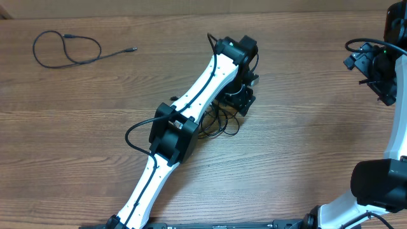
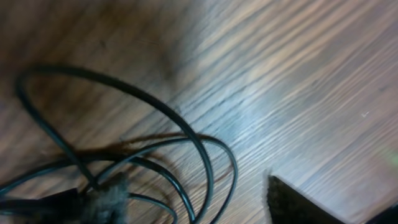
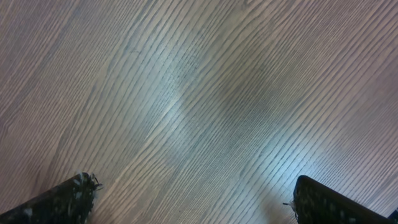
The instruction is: Untangle cables
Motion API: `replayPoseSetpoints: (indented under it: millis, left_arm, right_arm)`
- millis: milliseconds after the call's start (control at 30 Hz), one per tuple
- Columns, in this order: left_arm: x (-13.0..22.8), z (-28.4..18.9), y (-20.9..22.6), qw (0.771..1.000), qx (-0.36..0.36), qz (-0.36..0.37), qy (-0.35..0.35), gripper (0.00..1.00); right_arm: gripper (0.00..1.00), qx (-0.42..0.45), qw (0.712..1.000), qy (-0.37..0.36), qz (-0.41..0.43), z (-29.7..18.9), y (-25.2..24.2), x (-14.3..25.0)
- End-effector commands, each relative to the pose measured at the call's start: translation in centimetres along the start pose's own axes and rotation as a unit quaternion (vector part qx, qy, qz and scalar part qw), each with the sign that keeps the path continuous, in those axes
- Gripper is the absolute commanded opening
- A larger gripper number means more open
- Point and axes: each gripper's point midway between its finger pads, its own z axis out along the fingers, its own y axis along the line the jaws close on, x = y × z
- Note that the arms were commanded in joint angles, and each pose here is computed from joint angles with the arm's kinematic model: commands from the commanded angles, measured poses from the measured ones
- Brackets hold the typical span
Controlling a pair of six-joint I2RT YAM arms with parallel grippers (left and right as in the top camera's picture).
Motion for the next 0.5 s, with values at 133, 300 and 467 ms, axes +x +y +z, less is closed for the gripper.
replayPoseSetpoints:
  millis: [133,300,467]
  left_arm:
    - [0.55,-0.33,-0.38,1.0,-0.001,0.0,0.004,0.47]
    - [0.92,-0.22,0.3,1.0,-0.022,-0.001,0.012,0.46]
    - [1.05,0.07,0.27,1.0,-0.021,-0.001,0.015,0.47]
  right_arm:
    - [1.0,-0.002,1.0,0.0,-0.001,0.04,0.02,0.0]
    - [1.0,-0.002,1.0,0.0,-0.001,0.05,0.02,0.0]
    - [1.0,-0.002,1.0,0.0,-0.001,0.05,0.02,0.0]
